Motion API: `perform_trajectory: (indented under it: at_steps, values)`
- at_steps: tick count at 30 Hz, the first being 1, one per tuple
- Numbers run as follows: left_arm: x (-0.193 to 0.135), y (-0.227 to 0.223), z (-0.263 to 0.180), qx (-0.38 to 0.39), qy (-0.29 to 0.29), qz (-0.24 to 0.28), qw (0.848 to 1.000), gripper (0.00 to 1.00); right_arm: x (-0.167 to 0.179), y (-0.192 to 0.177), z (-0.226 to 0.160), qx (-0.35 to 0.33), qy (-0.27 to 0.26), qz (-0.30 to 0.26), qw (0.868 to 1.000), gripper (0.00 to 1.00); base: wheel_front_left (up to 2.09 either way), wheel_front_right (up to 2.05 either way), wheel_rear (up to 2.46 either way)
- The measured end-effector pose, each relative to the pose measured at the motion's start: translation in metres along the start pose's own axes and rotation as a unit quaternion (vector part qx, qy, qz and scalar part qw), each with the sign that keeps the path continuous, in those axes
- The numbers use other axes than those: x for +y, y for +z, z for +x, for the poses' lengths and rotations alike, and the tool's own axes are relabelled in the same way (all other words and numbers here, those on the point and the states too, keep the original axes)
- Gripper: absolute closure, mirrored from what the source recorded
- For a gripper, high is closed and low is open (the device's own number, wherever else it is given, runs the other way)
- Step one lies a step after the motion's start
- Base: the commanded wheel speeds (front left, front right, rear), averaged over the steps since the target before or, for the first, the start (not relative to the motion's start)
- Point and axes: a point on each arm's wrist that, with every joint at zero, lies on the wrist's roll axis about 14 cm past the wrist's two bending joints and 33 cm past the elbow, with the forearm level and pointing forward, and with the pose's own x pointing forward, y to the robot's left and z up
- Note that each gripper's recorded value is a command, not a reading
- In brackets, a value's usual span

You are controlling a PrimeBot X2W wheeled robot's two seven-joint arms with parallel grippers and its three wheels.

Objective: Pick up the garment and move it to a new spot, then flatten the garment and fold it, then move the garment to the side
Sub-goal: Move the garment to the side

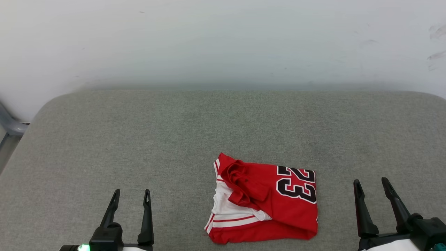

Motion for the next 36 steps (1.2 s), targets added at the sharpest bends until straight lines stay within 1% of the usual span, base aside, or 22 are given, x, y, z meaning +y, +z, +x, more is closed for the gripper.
perform_trajectory:
  at_steps: [12,14,18,21,26,31,34,36]
  values:
    - [0.000,-0.005,0.000,0.008,0.001,0.000,1.000,0.00,-0.001,-0.001,0.004,0.001,0.000,-0.015,1.000,0.00,0.00,0.00,0.00]
    - [0.000,-0.006,0.000,0.010,0.001,0.000,1.000,0.00,-0.005,0.008,0.012,-0.014,-0.002,-0.022,1.000,0.00,0.00,0.00,0.00]
    - [0.000,-0.008,0.003,0.013,0.001,0.000,1.000,0.00,-0.019,0.037,0.034,-0.054,0.003,-0.059,0.997,0.00,0.00,0.00,0.00]
    - [-0.001,-0.009,0.006,0.013,-0.001,0.000,1.000,0.00,-0.028,0.060,0.054,-0.087,0.008,-0.076,0.993,0.00,0.00,0.00,0.00]
    - [-0.002,-0.013,0.012,0.019,-0.002,0.000,1.000,0.00,-0.023,0.086,0.088,-0.101,0.046,-0.097,0.989,0.00,0.00,0.00,0.00]
    - [-0.004,-0.017,0.017,0.024,-0.003,-0.001,1.000,0.00,-0.009,0.082,0.113,-0.055,0.093,-0.097,0.989,0.00,0.00,0.00,0.00]
    - [-0.005,-0.018,0.021,0.025,-0.003,-0.002,1.000,0.00,0.002,0.056,0.121,0.015,0.120,-0.085,0.989,0.00,0.00,0.00,0.00]
    - [-0.005,-0.020,0.022,0.028,-0.003,-0.002,1.000,0.00,0.009,0.035,0.121,0.070,0.139,-0.078,0.985,0.00,0.00,0.00,0.00]
